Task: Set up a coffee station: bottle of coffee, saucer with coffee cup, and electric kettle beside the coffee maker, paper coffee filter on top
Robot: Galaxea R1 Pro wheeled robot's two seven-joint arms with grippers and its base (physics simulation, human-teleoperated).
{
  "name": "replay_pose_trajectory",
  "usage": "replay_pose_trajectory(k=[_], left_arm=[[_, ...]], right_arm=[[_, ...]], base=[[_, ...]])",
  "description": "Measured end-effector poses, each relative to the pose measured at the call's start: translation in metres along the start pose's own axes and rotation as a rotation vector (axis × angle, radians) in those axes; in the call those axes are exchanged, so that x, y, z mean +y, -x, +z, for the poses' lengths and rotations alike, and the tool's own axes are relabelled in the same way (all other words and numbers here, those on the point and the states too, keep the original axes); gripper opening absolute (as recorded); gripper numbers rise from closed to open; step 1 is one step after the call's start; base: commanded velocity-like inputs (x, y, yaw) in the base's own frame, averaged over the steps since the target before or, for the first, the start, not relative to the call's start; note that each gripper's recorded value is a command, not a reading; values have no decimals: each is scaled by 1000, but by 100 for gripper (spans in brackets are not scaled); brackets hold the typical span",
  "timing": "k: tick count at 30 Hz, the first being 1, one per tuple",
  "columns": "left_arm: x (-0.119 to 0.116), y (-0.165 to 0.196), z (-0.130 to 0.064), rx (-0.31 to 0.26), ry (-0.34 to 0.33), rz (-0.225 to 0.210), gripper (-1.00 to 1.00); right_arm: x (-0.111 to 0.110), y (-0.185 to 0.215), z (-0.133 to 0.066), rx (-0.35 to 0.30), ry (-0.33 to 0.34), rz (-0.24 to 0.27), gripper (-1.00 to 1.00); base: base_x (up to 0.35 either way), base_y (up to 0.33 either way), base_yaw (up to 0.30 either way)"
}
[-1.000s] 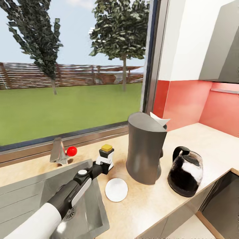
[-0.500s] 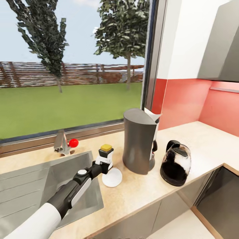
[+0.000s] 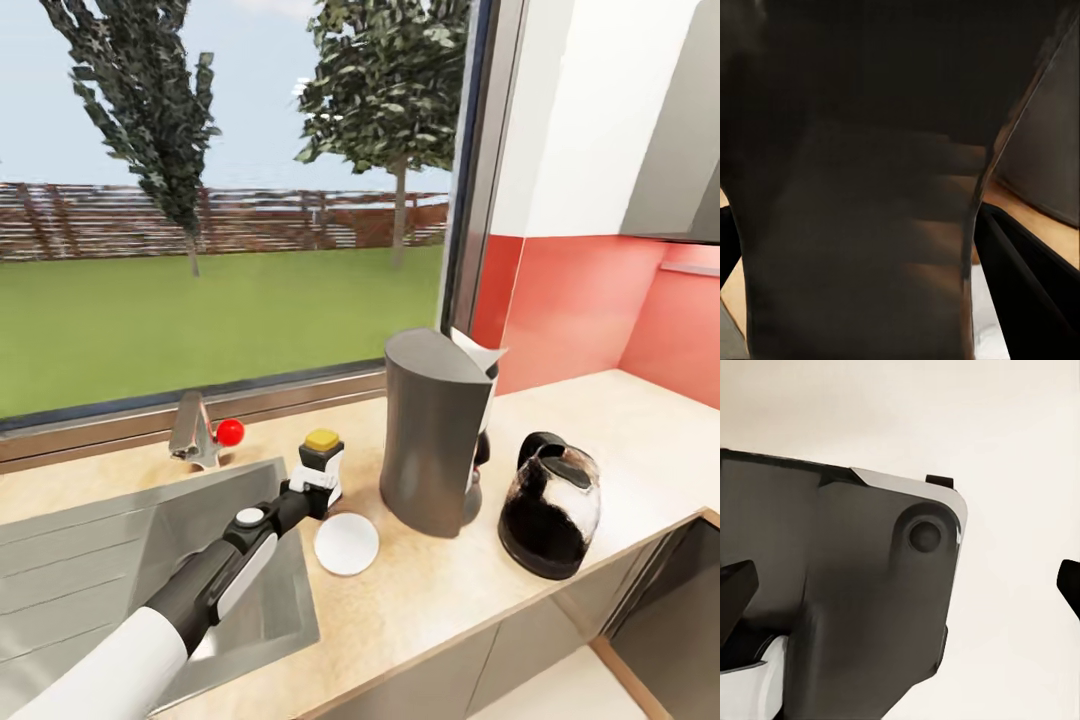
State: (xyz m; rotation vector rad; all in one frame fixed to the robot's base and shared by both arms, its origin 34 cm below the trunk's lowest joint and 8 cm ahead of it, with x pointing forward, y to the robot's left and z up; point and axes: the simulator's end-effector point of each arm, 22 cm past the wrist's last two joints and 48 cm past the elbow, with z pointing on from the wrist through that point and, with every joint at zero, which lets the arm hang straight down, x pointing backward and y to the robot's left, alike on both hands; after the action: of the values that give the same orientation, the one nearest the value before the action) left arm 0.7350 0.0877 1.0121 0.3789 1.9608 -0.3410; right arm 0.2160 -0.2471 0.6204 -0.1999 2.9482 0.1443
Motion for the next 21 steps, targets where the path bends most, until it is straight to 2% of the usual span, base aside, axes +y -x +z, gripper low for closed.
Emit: replay_pose_trajectory(k=[9,16,21], left_arm=[[-3,2,1,-14,-4,5,-100],[-1,2,1,-13,4,32,-100],[-3,-2,1,-8,1,29,-100]], right_arm=[[-1,-2,0,5,-1,-1,100],[-1,-2,0,5,-1,-1,100],[-1,-3,0,6,-1,-1,100]], base=[[106,0,23],[69,-24,2],[157,-83,108]])
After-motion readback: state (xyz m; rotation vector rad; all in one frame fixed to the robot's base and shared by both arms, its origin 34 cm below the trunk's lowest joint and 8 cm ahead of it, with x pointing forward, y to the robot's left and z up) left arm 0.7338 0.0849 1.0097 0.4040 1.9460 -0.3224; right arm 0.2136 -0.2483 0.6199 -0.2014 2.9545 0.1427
